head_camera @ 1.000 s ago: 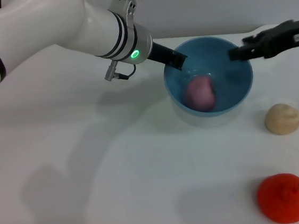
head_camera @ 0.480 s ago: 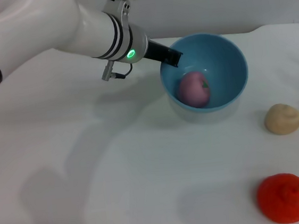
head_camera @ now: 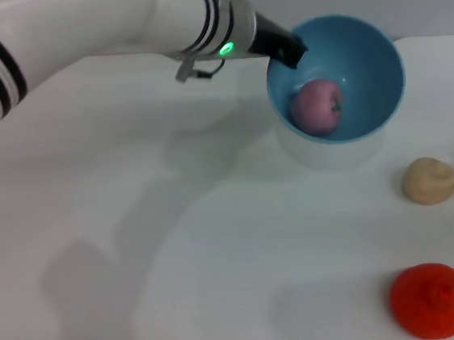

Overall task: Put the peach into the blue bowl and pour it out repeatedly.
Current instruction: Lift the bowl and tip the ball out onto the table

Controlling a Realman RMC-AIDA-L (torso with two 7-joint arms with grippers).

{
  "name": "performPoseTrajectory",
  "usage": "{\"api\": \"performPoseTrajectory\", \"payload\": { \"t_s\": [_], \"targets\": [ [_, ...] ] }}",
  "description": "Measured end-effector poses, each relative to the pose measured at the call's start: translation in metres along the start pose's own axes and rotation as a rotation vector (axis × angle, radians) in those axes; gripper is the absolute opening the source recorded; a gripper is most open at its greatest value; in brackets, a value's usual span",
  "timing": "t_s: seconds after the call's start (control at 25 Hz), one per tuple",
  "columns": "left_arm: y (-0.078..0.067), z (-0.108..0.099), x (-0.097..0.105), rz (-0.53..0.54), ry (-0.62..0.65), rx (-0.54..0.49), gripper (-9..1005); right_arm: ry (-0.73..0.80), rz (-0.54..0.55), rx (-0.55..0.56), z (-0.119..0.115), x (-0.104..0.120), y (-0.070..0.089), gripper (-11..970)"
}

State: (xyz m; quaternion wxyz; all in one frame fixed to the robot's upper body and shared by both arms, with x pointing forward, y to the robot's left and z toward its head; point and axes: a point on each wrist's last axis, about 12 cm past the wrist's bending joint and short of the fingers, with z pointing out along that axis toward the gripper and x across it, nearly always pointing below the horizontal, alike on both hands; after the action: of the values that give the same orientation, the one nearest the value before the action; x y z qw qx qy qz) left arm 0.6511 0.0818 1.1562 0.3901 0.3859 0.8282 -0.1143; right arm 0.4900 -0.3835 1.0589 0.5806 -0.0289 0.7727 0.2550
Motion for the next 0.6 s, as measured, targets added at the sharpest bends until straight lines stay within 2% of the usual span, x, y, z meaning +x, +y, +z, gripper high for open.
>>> {"api": "performPoseTrajectory", "payload": {
  "t_s": [0.08, 0.16, 0.32, 0.44, 0.6],
  "targets": [
    [-0.001, -0.001, -0.008, 0.067, -0.007, -0.025, -1, -0.038, 0.017, 0.039, -0.012, 0.014, -0.004, 794],
    [-0.005, -0.002, -0.016, 0.177, -0.008, -0.058, -2, -0.076, 0.029, 0.077, -0.021, 0.027, -0.006, 791],
    [-0.025, 0.001, -0.024, 0.441, -0.015, -0.119, -2, -0.111, 0.045, 0.13, -0.032, 0.041, -0.008, 790],
    [-0.042, 0.004, -0.022, 0.643, -0.056, -0.163, -2, -0.108, 0.058, 0.138, -0.034, 0.046, -0.007, 790],
    [-0.056, 0.005, -0.017, 0.748, -0.148, -0.172, -2, -0.107, 0.064, 0.139, -0.034, 0.048, -0.006, 790]
  ]
}}
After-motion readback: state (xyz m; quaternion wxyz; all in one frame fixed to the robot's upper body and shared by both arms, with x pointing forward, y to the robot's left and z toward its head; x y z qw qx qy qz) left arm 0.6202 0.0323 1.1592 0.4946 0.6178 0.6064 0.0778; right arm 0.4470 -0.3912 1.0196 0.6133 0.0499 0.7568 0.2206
